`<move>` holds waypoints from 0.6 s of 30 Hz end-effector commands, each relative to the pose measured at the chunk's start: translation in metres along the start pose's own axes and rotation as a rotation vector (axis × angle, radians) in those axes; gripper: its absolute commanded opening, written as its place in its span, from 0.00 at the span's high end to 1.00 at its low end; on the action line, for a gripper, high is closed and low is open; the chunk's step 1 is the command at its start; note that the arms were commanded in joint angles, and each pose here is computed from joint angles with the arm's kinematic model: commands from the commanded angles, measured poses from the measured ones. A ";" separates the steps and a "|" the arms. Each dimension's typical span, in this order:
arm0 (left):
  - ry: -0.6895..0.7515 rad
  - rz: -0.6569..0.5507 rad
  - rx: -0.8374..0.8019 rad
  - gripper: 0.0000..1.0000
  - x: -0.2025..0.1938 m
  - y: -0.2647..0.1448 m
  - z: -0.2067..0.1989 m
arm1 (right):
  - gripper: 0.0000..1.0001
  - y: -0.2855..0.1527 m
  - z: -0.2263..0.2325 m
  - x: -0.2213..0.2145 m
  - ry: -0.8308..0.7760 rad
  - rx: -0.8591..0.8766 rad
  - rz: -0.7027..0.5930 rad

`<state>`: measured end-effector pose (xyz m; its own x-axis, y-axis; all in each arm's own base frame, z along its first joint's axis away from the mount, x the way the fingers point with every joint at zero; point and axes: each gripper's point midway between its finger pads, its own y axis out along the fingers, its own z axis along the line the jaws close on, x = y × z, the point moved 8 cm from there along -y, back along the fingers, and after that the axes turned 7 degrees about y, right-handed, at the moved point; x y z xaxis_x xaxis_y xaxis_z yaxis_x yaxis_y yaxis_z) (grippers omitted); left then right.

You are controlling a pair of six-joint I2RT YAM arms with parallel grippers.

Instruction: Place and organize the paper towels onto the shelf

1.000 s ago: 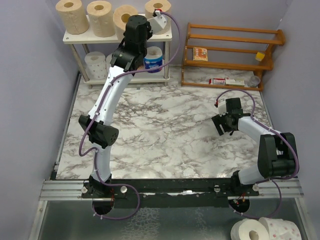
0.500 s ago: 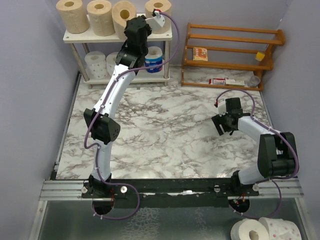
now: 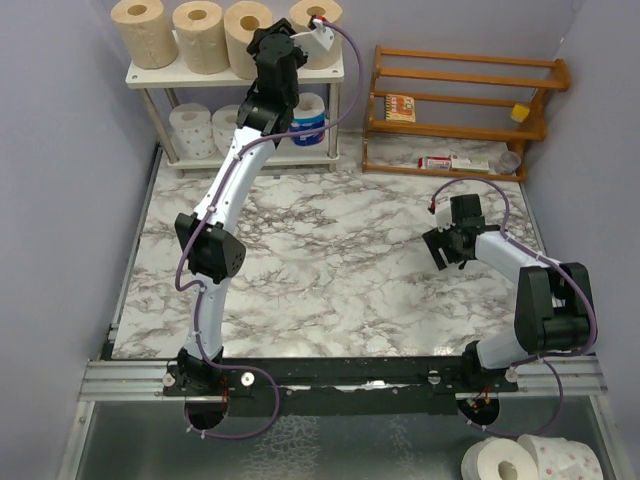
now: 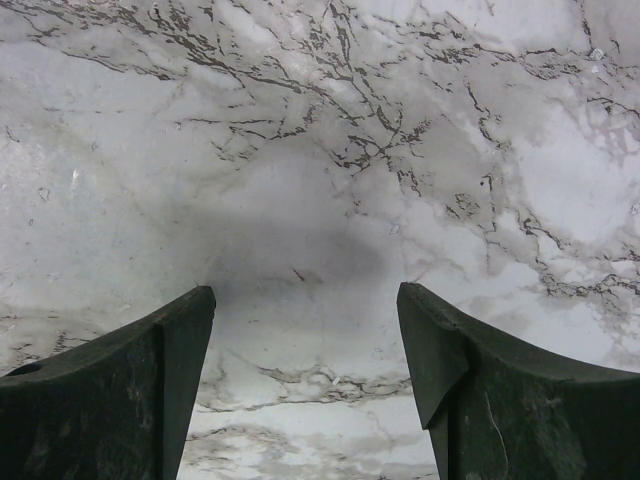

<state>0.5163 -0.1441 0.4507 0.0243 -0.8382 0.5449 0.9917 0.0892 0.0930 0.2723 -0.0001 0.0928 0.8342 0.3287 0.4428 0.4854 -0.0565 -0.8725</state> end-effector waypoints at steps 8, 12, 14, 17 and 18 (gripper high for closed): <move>-0.150 -0.069 0.070 0.01 0.015 -0.009 0.033 | 0.24 0.015 0.011 -0.043 -0.036 0.020 0.204; -0.254 -0.112 0.052 0.01 0.033 -0.034 0.062 | 0.24 0.016 0.011 -0.043 -0.037 0.021 0.209; -0.265 -0.136 0.045 0.01 0.046 -0.049 0.072 | 0.24 0.017 0.011 -0.044 -0.037 0.023 0.215; -0.302 -0.192 -0.012 0.01 0.071 -0.083 0.082 | 0.24 0.018 0.012 -0.045 -0.037 0.022 0.220; -0.319 -0.209 -0.019 0.01 0.079 -0.094 0.086 | 0.24 0.018 0.012 -0.045 -0.036 0.022 0.221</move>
<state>0.4756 -0.1517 0.5123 -0.1043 -0.7128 0.6936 0.9837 0.0287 0.1773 0.2728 -0.0001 0.0915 0.8383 0.3297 0.4341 0.4772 -0.0588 -0.8768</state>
